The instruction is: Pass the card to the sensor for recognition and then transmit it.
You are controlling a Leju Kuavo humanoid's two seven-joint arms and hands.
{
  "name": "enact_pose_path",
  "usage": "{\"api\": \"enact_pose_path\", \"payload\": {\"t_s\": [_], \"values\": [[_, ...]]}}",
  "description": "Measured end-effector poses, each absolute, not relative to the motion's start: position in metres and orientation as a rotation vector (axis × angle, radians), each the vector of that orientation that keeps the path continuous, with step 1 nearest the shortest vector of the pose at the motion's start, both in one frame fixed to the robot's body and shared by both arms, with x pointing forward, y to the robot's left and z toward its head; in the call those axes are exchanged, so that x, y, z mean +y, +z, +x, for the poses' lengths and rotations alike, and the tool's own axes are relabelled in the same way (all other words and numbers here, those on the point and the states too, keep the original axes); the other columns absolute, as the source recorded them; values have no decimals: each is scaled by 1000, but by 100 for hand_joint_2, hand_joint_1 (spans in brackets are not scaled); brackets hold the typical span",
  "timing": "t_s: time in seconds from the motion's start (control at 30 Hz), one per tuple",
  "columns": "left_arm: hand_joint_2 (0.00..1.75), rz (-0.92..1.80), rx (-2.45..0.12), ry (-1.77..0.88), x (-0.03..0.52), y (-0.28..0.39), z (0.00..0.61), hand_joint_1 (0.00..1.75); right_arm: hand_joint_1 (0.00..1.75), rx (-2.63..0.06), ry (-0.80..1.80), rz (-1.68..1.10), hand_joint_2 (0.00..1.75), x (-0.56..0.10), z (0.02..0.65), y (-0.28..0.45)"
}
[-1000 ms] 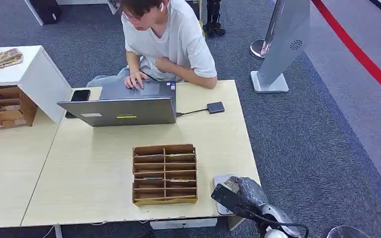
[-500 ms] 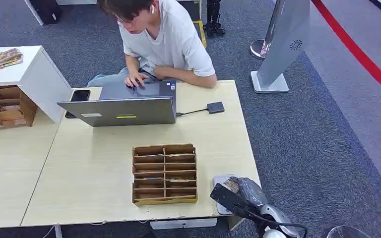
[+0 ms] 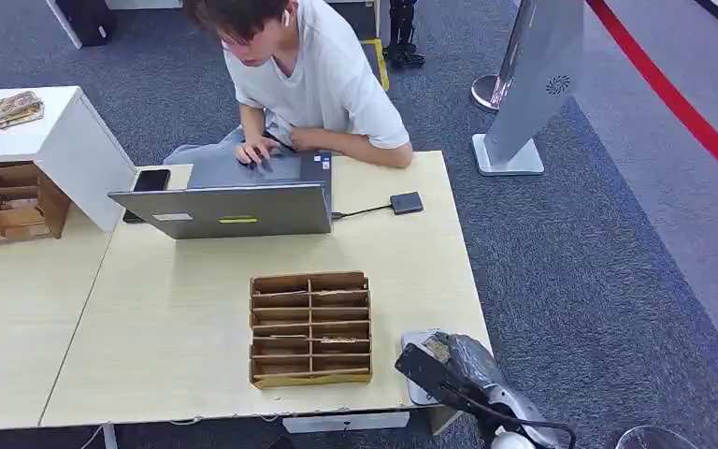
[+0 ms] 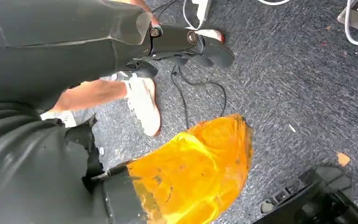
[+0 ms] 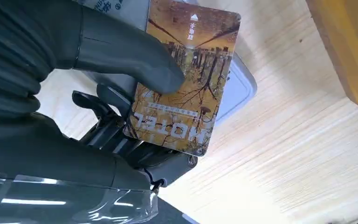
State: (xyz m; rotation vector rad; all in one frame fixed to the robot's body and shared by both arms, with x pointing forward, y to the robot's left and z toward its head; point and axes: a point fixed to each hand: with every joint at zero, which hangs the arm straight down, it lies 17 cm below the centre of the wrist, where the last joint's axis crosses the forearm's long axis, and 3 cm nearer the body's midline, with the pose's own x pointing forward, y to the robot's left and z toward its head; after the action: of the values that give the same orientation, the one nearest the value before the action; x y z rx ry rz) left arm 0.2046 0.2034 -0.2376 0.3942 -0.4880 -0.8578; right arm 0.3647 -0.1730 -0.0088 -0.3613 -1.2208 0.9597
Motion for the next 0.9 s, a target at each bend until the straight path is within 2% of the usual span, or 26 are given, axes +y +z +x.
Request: {"api": "enact_pose_path", "payload": {"t_s": [0.9], "values": [[0,394,-488,-870,202,-238,205,0,175,-1201,948,-376,175,-174,368,-15]]}}
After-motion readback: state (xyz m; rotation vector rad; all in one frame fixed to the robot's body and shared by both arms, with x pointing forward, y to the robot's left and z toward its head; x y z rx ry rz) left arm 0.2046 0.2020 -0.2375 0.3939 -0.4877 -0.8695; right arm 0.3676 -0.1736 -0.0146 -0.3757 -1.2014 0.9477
